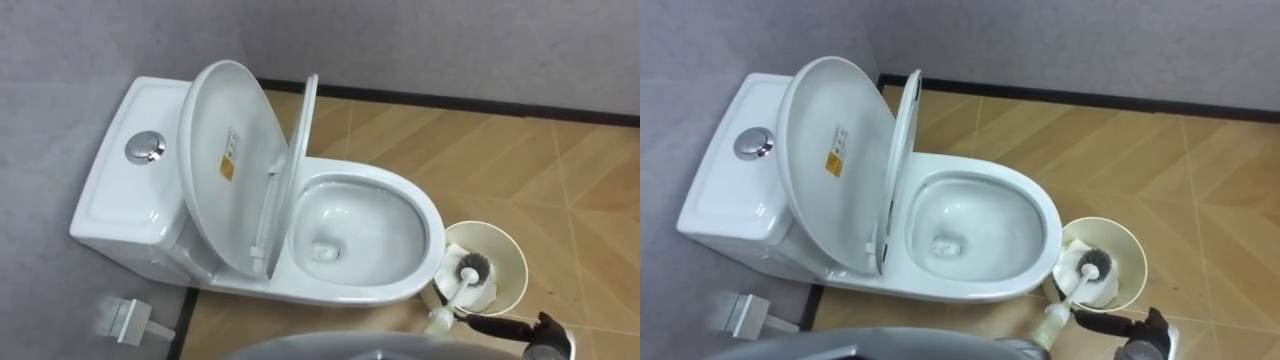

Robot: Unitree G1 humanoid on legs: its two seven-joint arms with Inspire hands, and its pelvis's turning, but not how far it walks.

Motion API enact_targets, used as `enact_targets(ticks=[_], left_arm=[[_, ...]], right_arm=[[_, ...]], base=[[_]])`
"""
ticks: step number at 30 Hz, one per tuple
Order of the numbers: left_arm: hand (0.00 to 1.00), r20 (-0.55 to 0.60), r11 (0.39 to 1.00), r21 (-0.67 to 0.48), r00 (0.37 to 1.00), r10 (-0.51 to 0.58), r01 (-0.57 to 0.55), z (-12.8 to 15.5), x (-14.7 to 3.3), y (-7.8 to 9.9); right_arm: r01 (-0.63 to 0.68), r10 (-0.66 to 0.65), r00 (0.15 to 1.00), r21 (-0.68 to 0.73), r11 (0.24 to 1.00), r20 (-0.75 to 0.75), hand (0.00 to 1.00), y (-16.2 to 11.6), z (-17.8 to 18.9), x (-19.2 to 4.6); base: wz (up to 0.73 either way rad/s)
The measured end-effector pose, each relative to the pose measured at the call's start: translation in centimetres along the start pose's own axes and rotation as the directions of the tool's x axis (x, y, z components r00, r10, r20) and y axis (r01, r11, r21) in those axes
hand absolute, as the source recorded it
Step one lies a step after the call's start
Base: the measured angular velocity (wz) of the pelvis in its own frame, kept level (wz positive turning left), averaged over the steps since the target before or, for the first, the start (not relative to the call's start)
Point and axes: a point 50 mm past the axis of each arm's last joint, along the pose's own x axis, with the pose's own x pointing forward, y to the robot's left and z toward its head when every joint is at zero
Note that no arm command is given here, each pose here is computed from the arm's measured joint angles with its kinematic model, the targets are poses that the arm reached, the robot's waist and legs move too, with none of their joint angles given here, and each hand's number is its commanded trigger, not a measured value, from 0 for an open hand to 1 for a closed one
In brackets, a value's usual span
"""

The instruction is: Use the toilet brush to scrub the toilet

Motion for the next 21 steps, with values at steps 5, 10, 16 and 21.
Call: enact_targets(ticks=[5, 10, 16, 21], left_arm=[[0.00, -0.024, 1.000, 0.002, 1.000, -0.001, 0.001, -0.5, -0.1, -0.1], [0.00, -0.044, 0.999, 0.034, 0.999, -0.011, 0.012, -0.9, -0.1, -0.6], [0.00, -0.107, 0.992, 0.114, 0.993, -0.046, 0.058, -1.5, -0.2, -1.1], [0.00, -0.132, 0.991, 0.115, 0.990, -0.055, 0.070, -1.8, -0.2, -1.5]], right_arm=[[-0.006, 0.006, 1.000, -0.009, 1.000, -0.026, 0.00, -0.1, -0.7, 0.0], [-0.016, 0.011, 0.991, -0.035, 0.999, -0.134, 0.00, -0.6, -3.2, -0.2], [-0.124, 0.089, 0.953, -0.107, 0.986, -0.291, 0.00, -1.0, -6.5, -1.0], [-0.238, 0.122, 0.912, -0.264, 0.935, -0.391, 0.00, -1.1, -8.2, -1.5]], base=[[0.00], [0.03], [-0.01], [-0.01]])
